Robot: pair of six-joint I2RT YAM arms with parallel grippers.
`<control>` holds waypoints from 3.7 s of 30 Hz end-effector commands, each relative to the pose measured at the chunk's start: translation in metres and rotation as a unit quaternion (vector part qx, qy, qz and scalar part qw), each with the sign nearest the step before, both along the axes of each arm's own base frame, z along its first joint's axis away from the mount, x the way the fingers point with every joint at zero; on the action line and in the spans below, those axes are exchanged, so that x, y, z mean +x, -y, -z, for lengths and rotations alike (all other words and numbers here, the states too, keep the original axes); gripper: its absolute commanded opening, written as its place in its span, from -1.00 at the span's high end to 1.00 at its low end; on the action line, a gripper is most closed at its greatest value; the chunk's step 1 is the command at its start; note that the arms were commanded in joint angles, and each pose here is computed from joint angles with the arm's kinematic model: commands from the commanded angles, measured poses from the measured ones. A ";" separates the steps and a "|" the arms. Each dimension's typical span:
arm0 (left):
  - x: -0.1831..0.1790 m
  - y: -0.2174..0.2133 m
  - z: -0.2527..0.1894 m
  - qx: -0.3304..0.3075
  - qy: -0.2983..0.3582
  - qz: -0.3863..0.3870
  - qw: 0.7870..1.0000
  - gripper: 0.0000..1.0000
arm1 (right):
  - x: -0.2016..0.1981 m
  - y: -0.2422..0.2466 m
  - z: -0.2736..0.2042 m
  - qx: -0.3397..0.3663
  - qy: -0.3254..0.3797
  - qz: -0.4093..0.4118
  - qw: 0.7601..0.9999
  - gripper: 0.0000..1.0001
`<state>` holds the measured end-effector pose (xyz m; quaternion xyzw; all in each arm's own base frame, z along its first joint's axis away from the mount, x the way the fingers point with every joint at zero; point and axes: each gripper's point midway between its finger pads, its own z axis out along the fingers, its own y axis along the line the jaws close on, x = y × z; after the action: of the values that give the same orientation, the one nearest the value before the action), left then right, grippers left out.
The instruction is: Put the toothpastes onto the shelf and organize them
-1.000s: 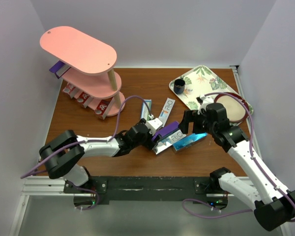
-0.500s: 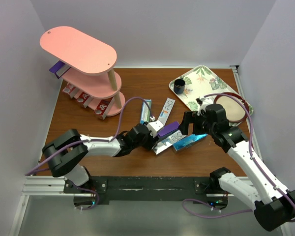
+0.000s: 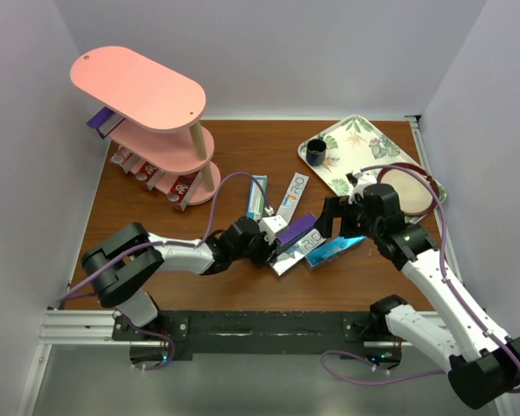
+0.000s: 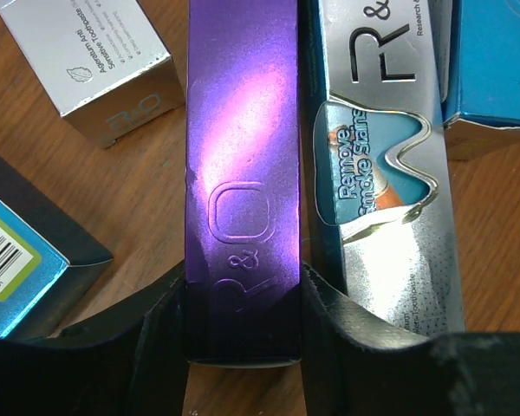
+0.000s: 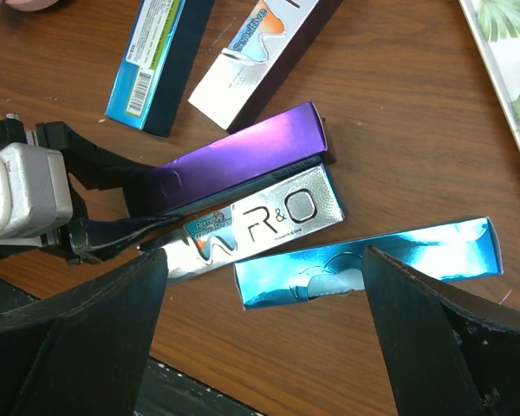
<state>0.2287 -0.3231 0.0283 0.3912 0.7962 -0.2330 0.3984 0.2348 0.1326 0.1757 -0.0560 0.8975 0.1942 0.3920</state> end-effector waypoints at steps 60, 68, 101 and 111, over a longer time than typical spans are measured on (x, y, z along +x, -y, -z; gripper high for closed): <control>0.020 -0.252 -0.240 0.038 0.131 -0.377 0.916 0.77 | -0.015 0.018 -0.047 -0.003 0.087 0.003 0.996 -0.97; 0.043 -0.274 -0.249 0.084 0.151 -0.386 0.906 0.81 | -0.015 0.015 -0.046 -0.002 0.088 -0.007 0.996 -0.97; 0.156 -0.365 -0.258 0.036 0.197 -0.334 0.921 0.87 | -0.039 -0.014 -0.040 -0.005 0.084 -0.088 0.993 -0.97; 0.158 -0.369 -0.247 0.048 0.198 -0.298 0.933 0.81 | -0.032 -0.018 -0.029 -0.012 0.076 -0.089 0.993 -0.97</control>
<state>0.3767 0.0492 0.2596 0.1475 0.8220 0.0106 0.5500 0.1965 0.1496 0.2021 -0.1486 0.8646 0.2195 0.4269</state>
